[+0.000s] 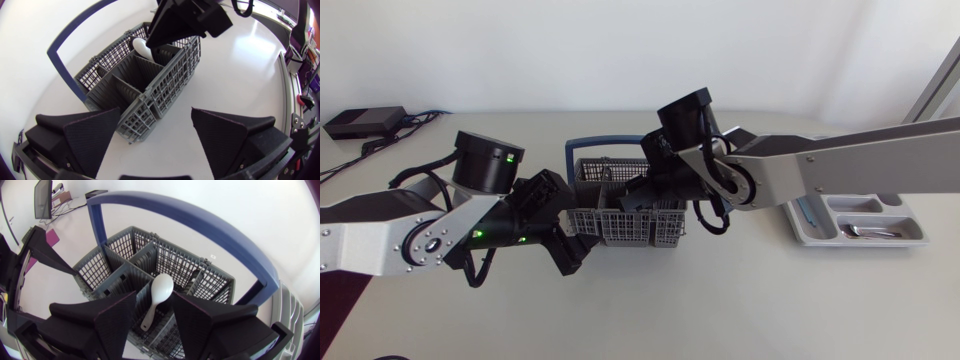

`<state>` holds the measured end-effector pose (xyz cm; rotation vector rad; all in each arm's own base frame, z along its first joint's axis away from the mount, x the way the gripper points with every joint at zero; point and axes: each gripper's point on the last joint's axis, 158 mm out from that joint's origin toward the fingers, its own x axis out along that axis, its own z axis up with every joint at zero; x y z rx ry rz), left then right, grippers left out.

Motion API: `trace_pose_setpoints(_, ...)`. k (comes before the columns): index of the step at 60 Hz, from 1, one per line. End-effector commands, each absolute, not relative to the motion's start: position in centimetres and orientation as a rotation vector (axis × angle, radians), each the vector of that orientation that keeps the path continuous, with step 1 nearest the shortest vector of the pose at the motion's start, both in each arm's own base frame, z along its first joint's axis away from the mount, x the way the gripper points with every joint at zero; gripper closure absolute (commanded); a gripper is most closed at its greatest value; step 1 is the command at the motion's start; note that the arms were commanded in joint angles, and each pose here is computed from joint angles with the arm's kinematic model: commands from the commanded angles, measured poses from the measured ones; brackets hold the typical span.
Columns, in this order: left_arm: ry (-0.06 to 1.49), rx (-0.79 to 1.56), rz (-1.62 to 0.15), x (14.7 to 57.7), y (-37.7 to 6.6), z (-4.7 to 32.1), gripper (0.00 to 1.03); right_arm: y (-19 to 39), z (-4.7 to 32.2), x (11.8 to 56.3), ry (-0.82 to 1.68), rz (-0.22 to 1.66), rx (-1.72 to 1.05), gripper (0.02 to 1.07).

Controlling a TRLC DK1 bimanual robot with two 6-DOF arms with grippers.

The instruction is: Sort the cutlery from the basket into the organizer compartments.

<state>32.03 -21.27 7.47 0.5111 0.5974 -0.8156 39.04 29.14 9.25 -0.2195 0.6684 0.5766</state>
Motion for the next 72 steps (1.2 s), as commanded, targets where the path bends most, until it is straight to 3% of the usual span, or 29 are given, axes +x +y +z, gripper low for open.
trace_pose_setpoints(1,0.604,0.507,-0.819,31.6,-20.9,7.0,0.06,30.0,9.6,40.0,0.651,0.561,-0.184,0.53)
trace_pose_setpoints(37,0.602,0.496,-0.821,31.6,-20.3,6.6,0.06,29.8,7.5,42.2,0.652,0.544,-0.177,0.53)
trace_pose_setpoints(72,0.596,0.494,-0.823,31.7,-20.4,6.8,0.06,32.3,7.2,39.5,0.672,0.674,-0.181,0.54)
